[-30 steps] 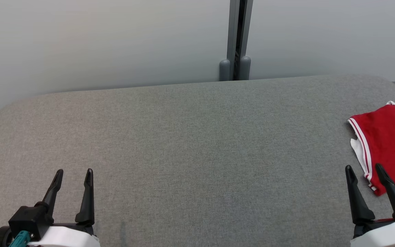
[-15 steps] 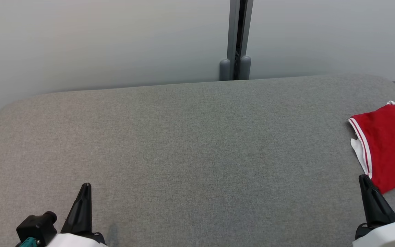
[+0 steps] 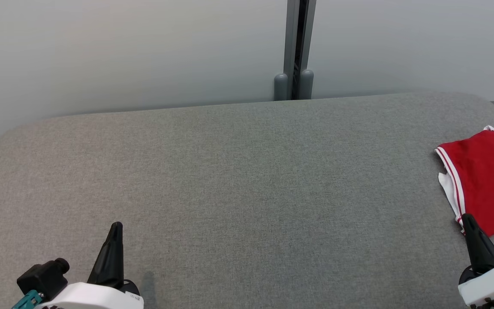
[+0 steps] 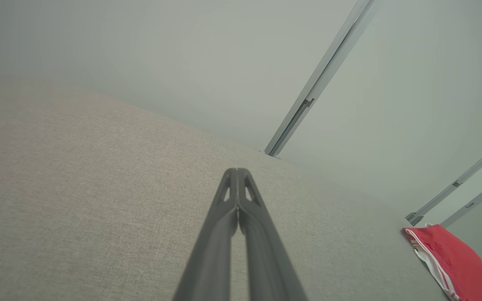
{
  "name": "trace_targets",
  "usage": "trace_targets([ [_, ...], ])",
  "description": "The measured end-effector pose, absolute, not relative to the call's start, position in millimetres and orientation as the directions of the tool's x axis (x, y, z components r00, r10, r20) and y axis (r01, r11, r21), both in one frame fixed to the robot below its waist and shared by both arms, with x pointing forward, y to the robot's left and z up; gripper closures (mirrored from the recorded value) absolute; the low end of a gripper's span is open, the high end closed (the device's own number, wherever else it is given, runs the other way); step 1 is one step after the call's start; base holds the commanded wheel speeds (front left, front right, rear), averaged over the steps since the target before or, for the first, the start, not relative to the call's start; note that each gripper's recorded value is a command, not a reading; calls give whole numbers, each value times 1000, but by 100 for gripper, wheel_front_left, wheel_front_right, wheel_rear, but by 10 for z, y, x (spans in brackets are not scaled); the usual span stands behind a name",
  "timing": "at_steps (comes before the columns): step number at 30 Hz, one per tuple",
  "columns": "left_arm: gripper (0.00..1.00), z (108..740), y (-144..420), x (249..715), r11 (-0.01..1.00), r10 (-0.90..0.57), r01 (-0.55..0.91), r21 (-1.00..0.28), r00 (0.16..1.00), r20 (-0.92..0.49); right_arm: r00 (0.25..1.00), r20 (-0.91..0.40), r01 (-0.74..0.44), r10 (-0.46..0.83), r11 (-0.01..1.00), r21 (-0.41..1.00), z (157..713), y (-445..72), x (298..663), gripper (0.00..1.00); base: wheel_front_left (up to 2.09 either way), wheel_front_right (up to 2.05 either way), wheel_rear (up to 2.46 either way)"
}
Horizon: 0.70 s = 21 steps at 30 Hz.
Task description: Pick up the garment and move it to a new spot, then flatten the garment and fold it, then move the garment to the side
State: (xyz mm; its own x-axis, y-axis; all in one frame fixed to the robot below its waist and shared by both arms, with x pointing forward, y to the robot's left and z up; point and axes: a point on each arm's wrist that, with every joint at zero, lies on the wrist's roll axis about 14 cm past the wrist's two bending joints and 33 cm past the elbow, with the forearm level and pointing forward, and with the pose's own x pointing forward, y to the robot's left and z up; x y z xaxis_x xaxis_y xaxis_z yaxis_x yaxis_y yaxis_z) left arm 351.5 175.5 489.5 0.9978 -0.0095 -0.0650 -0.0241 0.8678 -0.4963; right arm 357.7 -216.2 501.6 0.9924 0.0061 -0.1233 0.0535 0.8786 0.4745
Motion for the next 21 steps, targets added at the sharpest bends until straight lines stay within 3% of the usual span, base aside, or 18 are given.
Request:
trace_targets([
  [21,100,4932,1611,3639,674,-23,-19,-738,999,-47,987,-159,112,5,690,716,4936,-2360,3704,100,0,0,0],
])
